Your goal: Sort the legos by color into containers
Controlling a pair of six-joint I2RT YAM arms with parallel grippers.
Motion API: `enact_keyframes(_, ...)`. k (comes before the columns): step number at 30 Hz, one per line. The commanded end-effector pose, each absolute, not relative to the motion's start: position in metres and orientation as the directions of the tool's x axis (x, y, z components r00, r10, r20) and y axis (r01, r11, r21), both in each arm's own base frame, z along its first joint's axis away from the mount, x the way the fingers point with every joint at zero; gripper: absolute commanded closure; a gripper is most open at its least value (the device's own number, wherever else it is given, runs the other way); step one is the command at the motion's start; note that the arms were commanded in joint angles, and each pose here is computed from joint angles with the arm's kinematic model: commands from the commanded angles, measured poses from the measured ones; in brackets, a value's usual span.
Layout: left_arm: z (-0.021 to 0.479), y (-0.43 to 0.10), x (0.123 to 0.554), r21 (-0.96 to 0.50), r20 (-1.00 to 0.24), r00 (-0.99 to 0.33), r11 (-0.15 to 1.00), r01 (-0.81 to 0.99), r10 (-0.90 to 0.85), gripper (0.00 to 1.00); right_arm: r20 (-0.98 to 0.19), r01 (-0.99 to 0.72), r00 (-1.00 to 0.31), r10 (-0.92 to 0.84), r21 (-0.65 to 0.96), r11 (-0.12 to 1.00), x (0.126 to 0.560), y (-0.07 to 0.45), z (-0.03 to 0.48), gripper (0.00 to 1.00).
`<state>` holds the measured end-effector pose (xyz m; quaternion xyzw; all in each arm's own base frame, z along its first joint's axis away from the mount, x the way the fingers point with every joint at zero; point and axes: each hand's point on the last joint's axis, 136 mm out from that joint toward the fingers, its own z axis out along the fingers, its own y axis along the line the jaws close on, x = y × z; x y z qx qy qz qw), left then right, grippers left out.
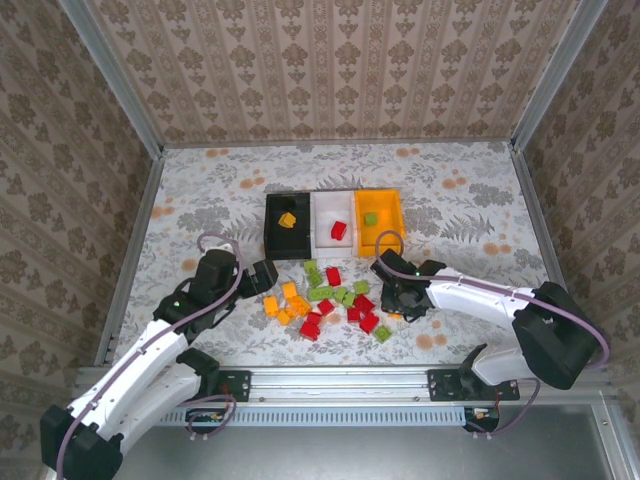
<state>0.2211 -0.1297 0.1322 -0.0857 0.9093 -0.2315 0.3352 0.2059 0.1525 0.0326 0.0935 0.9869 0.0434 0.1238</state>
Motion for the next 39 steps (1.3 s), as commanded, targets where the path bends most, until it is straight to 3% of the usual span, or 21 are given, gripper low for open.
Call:
enact_keyframes(1,0.126,-0.123,0.216,-0.465,-0.554,-0.770,0.885,-0.027,-0.316,0.00,-0.304,0.078,-0.944,0.127,0.171,0.982,0.224,0.173,0.073,0.78)
enact_keyframes(10,0.123,-0.121,0.212,-0.465,-0.540,-0.780,0.885,-0.039,-0.318,0.00,-0.451,-0.204,-0.890,-0.061,0.277,0.939,0.306,0.291,0.149,0.77)
enact_keyframes(19,0.111,-0.119,0.203,-0.448,-0.518,-0.806,0.894,-0.032,-0.288,0.02,-0.504,-0.313,-0.853,-0.138,0.280,0.908,0.381,0.388,0.151,0.75)
enact_keyframes(26,0.096,-0.120,0.198,-0.429,-0.494,-0.832,0.903,-0.021,-0.253,0.10,-0.508,-0.281,-0.852,-0.125,0.241,0.929,0.416,0.406,0.135,0.70)
enact_keyframes(30,0.083,-0.126,0.194,-0.432,-0.457,-0.858,0.902,-0.015,-0.234,0.11,-0.515,-0.261,-0.851,-0.097,0.255,0.931,0.428,0.409,0.137,0.49)
enact_keyframes(33,0.077,-0.132,0.192,-0.437,-0.441,-0.871,0.899,0.000,-0.214,0.12,-0.533,-0.246,-0.843,-0.074,0.260,0.934,0.431,0.403,0.149,0.41)
enact_keyframes(39,0.064,-0.145,0.190,-0.427,-0.417,-0.893,0.904,0.027,-0.170,0.27,-0.572,-0.233,-0.819,-0.038,0.272,0.934,0.422,0.382,0.169,0.38)
